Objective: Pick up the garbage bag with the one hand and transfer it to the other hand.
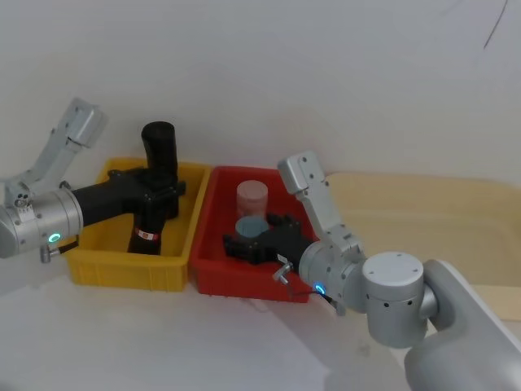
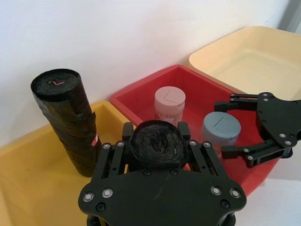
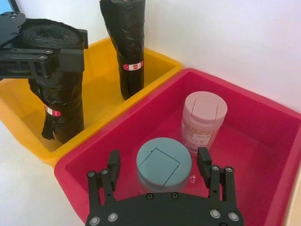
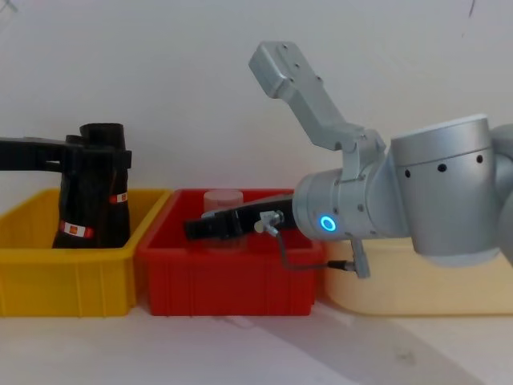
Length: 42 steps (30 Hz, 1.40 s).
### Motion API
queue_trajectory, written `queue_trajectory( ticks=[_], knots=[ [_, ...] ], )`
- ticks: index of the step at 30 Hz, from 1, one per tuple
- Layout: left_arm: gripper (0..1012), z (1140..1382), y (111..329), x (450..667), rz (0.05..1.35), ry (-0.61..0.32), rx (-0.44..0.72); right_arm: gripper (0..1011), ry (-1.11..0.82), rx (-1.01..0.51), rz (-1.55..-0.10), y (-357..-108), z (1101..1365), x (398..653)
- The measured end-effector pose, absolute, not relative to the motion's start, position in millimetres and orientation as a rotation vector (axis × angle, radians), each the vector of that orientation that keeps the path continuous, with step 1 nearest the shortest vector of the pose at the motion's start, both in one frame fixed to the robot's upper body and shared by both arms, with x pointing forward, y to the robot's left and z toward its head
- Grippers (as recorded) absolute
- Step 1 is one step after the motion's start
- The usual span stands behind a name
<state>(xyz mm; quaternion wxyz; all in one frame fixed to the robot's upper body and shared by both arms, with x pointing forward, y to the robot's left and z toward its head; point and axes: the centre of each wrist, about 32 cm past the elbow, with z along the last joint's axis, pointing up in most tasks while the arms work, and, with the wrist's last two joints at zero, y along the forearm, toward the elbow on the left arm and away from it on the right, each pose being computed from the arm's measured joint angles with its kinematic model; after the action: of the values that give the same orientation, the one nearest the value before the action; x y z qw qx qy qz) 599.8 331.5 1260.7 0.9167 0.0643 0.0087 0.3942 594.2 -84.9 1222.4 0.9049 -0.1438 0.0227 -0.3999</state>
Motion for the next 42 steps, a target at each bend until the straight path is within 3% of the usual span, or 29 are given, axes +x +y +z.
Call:
queue_trajectory(
  ticks=[7,20,42],
  knots=[
    [533,1260.7,331.5,599.8,0.811,0.018,0.132,993,0.043,-0.299,-0.830,-84.5,1221.1,595.0],
    [533,1260.7,331.5,599.8,0.811,0.018,0.132,667,0.039,-0.301,-0.836,-84.2,1219.7,595.7],
    [533,1260.5,329.9,599.2,0.808,0.011,0.131,664,0.033,-0.289,-0.834,-85.8,1221.2,592.6]
  ],
)
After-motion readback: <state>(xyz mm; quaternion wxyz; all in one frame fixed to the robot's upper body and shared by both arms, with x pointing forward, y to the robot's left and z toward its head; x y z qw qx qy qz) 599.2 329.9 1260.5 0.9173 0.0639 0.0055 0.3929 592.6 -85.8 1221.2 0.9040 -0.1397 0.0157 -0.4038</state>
